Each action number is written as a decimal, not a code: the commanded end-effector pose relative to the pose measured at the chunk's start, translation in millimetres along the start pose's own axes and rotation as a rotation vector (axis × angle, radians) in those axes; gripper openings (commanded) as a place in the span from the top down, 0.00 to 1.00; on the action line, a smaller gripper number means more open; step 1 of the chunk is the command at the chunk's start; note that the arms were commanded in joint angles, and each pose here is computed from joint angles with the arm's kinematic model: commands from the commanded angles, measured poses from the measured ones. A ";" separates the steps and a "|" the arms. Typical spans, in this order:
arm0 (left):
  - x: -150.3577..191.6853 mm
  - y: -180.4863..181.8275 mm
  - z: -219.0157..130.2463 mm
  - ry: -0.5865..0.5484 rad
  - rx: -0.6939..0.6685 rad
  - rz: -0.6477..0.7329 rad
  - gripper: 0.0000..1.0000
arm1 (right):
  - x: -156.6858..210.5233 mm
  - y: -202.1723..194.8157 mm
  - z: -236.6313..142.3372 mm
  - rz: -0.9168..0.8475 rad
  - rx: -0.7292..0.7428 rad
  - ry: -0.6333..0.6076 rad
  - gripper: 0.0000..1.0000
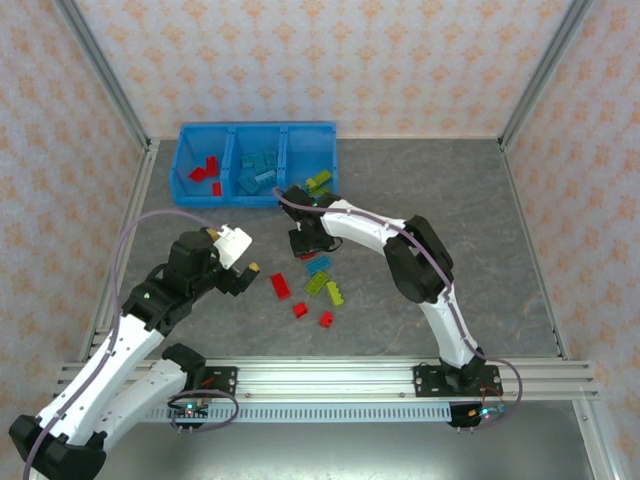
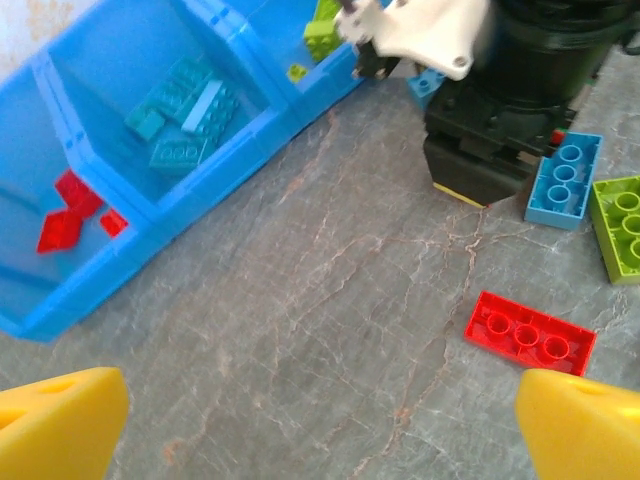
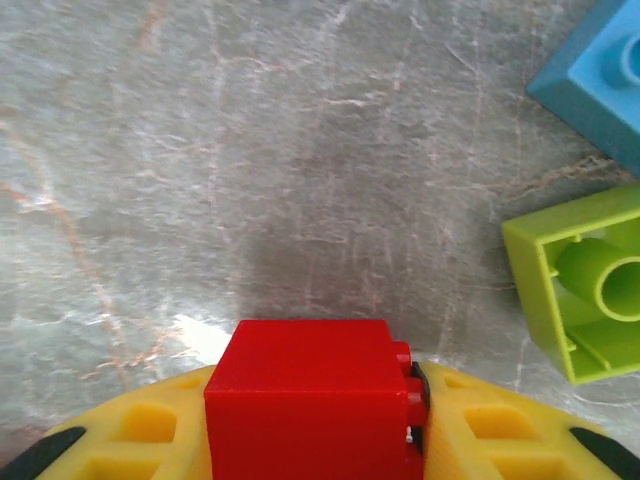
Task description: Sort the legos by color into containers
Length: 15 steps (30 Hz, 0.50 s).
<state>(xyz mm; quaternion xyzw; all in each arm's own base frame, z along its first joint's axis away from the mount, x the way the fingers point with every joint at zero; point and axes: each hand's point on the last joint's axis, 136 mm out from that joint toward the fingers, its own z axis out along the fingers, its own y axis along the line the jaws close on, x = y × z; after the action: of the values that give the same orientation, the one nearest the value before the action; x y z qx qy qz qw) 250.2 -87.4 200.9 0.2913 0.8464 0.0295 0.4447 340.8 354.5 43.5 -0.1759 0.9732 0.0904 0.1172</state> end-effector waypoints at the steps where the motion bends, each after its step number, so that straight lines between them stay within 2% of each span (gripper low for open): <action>1: -37.4 17.7 -12.6 -0.070 -0.037 -0.203 0.00 | -35.5 21.3 -73.6 0.087 -0.182 -0.170 0.69; 4: -62.7 -3.0 -16.0 -0.134 0.115 -0.182 0.00 | -51.5 20.0 -119.8 0.160 -0.284 -0.225 0.69; 9: -82.9 -43.5 -14.7 -0.274 0.325 0.097 0.00 | -46.6 33.2 -179.4 0.118 -0.496 -0.177 0.68; 13: -125.1 -43.3 -19.0 -0.505 0.317 0.140 0.00 | -27.3 43.3 -221.1 0.053 -0.650 -0.143 0.68; 15: -139.3 -42.9 -16.6 -0.575 0.306 0.190 0.00 | -19.6 44.4 -238.6 0.050 -0.710 -0.143 0.68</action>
<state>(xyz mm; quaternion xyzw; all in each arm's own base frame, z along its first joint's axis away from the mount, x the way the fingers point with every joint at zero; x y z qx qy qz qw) 270.6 -170.2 263.5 0.3874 0.7387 -0.1284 0.5364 333.0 350.7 263.4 -0.1439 0.8967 0.3838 0.1670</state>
